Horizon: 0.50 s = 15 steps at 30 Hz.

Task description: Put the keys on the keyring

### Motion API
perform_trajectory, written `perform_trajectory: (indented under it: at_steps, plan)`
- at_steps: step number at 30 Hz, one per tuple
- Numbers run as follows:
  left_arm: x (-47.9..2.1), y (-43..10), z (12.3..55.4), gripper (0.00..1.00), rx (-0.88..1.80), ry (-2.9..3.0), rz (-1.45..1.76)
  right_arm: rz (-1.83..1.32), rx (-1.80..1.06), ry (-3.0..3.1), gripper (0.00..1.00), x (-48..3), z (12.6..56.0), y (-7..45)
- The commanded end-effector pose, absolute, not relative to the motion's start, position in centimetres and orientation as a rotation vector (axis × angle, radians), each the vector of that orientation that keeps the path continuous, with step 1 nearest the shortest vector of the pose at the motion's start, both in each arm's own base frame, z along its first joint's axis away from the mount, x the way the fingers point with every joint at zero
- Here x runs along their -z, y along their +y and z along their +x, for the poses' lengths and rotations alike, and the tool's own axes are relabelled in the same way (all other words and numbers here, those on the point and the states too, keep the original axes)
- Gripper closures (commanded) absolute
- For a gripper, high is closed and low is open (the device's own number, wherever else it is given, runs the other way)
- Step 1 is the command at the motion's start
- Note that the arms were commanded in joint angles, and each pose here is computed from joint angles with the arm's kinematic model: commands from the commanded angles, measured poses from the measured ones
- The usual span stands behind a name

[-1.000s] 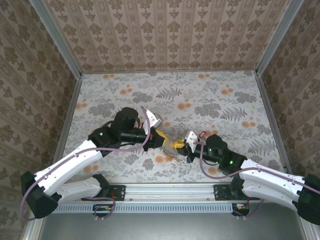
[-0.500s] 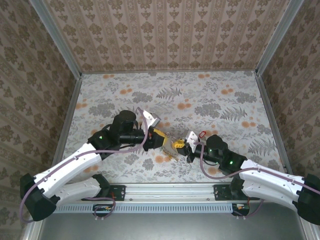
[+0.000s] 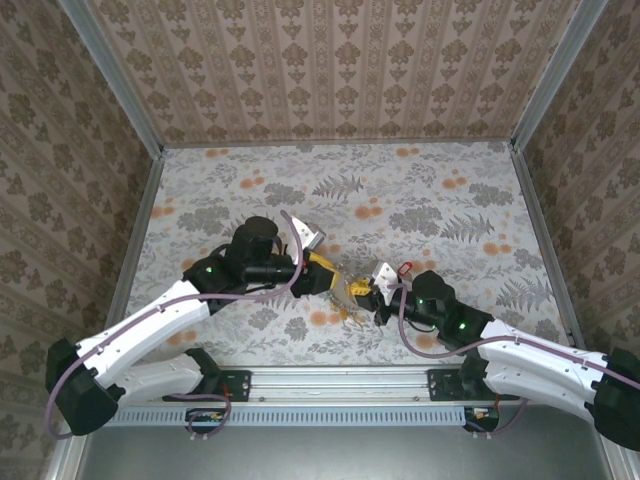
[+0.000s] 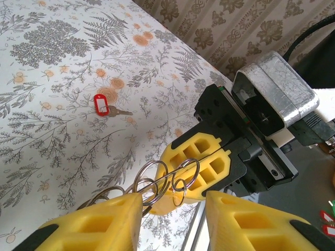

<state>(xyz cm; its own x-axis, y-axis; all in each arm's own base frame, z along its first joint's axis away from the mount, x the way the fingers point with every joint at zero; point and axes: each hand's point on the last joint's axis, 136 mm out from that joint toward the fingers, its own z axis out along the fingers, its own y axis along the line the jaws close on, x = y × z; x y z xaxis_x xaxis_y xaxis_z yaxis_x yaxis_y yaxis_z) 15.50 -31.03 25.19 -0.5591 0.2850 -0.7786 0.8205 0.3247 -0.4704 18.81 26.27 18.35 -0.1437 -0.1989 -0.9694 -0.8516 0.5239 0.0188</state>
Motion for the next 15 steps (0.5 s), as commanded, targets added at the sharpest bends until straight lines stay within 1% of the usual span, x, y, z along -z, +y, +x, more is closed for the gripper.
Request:
perform_trajectory:
  at_steps: [1,7,11,15]
  plan:
    - [-27.3,-31.4,16.4,0.63,1.166,1.956,0.993,-0.912,-0.79,1.514,1.0,-21.6,18.0,27.0]
    - [-27.5,-29.3,15.9,0.65,1.085,2.012,1.029,-0.925,-0.744,1.549,1.0,-20.9,18.3,26.6]
    - [-26.8,-28.5,16.3,0.64,1.097,2.09,1.046,-0.965,-0.719,1.566,1.0,-20.3,18.2,26.6]
    - [-26.6,-28.8,16.1,0.59,1.143,2.114,1.069,-0.998,-0.698,1.578,1.0,-20.1,18.0,26.5]
